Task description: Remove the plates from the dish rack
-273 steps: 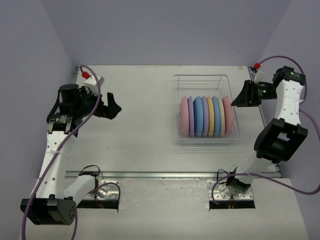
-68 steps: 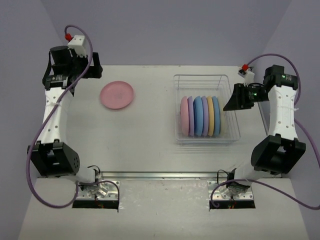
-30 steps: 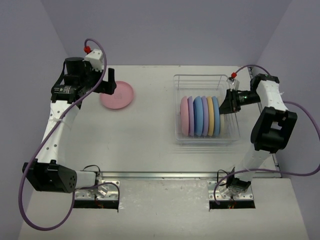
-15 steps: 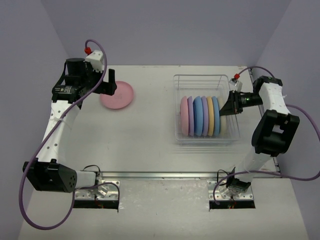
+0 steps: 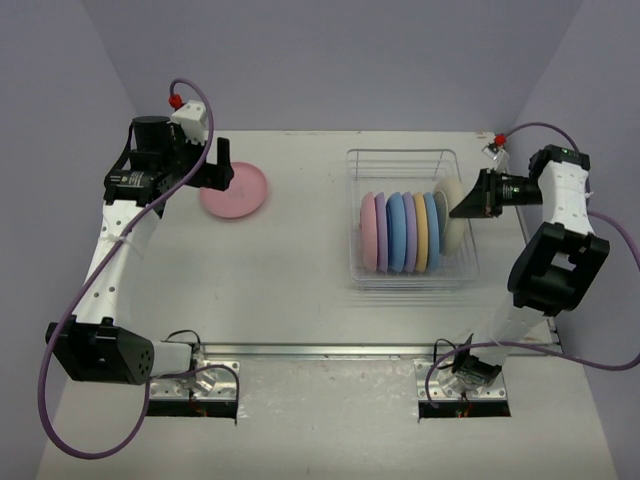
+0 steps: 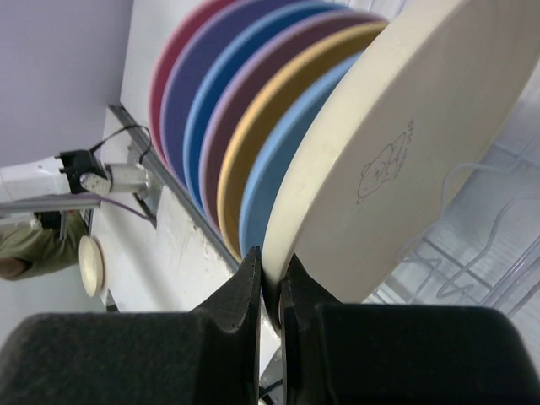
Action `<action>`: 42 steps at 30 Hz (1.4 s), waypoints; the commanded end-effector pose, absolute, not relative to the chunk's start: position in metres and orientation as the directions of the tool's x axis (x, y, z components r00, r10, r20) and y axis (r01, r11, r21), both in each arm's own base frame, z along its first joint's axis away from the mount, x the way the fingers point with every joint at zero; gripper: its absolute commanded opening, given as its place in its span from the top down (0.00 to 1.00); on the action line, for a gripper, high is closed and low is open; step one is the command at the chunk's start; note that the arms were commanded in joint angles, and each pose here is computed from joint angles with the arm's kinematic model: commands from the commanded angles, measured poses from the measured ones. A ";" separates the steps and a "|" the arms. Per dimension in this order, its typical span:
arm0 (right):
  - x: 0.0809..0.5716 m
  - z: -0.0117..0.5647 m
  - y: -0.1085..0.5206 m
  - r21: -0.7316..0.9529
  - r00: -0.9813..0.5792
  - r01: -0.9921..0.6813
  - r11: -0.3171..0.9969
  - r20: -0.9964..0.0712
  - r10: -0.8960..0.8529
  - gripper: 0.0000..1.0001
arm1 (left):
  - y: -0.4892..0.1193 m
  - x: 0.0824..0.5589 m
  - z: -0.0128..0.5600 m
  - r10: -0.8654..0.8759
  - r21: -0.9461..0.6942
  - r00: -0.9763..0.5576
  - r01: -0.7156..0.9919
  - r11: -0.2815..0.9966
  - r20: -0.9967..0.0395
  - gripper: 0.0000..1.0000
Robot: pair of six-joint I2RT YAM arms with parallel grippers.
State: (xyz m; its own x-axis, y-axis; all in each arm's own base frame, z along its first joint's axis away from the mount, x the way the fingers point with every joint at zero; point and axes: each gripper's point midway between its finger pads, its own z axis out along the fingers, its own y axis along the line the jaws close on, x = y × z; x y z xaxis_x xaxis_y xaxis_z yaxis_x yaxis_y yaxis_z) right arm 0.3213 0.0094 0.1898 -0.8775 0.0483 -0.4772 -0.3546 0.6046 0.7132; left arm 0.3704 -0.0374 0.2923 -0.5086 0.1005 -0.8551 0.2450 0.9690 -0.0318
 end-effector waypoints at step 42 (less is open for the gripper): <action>0.282 0.312 0.225 -0.871 0.364 -0.486 -0.069 -0.130 -0.922 1.00 | -0.100 0.327 0.382 -0.041 -0.273 -0.448 0.466 0.842 -0.893 0.00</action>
State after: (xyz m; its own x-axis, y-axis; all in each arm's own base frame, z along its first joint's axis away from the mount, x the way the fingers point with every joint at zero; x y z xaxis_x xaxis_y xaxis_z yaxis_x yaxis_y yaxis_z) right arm 0.2464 0.2215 0.2899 0.2597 -0.8493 -0.4596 -0.8124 0.0652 -0.5795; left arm 0.3466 -0.0886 0.3739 -0.4485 -0.0878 -0.8895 0.3890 0.8768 -0.2827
